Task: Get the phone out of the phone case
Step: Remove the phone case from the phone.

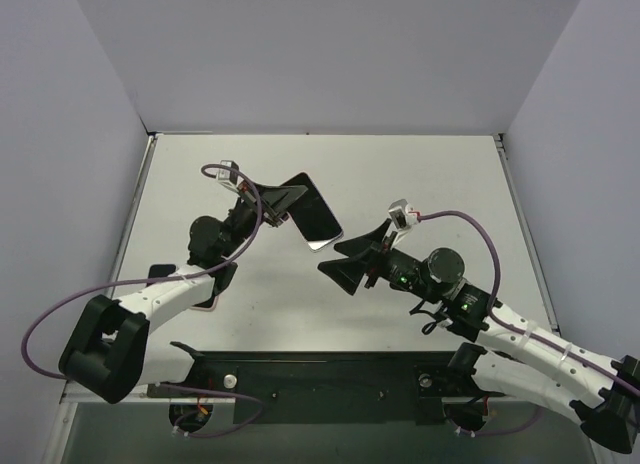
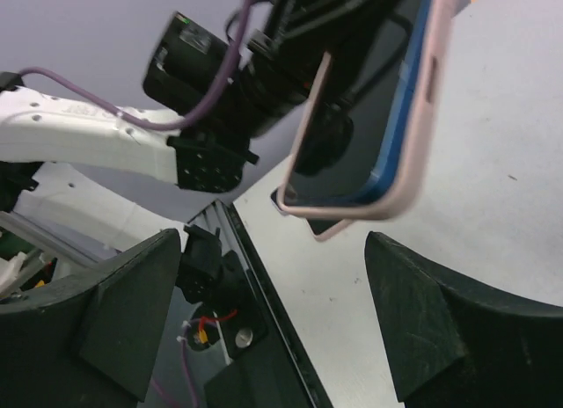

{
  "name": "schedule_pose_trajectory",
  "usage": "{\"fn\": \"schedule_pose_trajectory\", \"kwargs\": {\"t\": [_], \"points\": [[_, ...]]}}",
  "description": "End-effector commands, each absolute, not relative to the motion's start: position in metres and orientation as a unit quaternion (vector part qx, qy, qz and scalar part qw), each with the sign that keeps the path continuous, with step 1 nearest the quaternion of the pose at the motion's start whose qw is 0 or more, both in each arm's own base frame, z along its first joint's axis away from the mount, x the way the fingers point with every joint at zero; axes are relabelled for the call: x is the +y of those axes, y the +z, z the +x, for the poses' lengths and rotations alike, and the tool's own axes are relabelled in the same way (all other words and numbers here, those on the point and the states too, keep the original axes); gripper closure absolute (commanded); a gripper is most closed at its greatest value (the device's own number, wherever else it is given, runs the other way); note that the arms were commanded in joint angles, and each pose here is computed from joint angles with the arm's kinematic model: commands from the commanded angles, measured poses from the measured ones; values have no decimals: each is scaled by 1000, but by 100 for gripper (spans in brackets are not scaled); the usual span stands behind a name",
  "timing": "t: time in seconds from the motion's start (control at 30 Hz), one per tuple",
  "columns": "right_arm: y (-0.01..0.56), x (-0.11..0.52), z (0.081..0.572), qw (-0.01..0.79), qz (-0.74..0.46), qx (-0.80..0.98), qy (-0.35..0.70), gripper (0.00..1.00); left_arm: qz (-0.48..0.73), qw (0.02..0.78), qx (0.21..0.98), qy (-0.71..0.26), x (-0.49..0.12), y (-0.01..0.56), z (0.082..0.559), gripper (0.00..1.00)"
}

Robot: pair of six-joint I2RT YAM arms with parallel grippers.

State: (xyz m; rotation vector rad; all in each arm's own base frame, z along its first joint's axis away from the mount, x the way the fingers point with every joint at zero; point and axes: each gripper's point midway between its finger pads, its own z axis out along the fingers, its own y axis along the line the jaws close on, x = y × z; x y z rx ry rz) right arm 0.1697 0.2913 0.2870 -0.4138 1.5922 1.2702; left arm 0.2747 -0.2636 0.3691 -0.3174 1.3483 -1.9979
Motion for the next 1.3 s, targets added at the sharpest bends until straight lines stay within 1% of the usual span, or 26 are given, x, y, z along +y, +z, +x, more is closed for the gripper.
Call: {"fn": "schedule_pose_trajectory", "kwargs": {"t": [0.0, 0.03, 0.1, 0.17, 0.3, 0.43, 0.47, 0.7, 0.83, 0.9, 0.93, 1.0, 1.03, 1.07, 1.2, 1.27], "points": [[352, 302, 167, 540, -139, 571, 602, 23, -138, 372, 390, -831, -239, 426, 258, 100], [353, 305, 168, 539, -135, 568, 606, 30, -137, 373, 393, -829, -241, 426, 259, 100], [349, 306, 167, 536, -135, 567, 611, 38, -132, 370, 396, -830, -249, 428, 254, 100], [347, 304, 167, 538, -131, 566, 611, 41, -135, 366, 403, -828, -255, 427, 252, 100], [347, 299, 169, 544, -117, 565, 610, 43, -139, 362, 403, -829, -261, 422, 248, 100], [347, 299, 170, 542, -112, 567, 610, 50, -141, 356, 393, -836, -262, 424, 246, 100], [346, 301, 168, 539, -119, 566, 612, 53, -140, 355, 389, -839, -262, 426, 246, 100], [341, 307, 160, 529, -146, 558, 622, 63, -137, 353, 387, -841, -263, 432, 241, 100], [337, 309, 155, 522, -160, 556, 627, 66, -133, 355, 388, -840, -262, 433, 238, 100], [339, 310, 155, 521, -160, 554, 629, 73, -133, 352, 391, -840, -263, 432, 237, 100], [339, 311, 153, 519, -166, 552, 631, 74, -132, 352, 390, -840, -262, 433, 237, 100], [337, 313, 152, 519, -176, 553, 628, 80, -134, 347, 389, -843, -261, 433, 235, 100], [335, 313, 151, 518, -181, 554, 626, 92, -137, 335, 396, -844, -264, 432, 236, 100], [335, 313, 152, 526, -190, 553, 618, 100, -134, 327, 397, -847, -264, 435, 234, 100], [326, 313, 157, 552, -229, 556, 578, 100, -131, 273, 413, -859, -271, 442, 225, 100], [315, 314, 162, 573, -269, 558, 537, 100, -138, 234, 424, -864, -275, 439, 223, 100]]}}
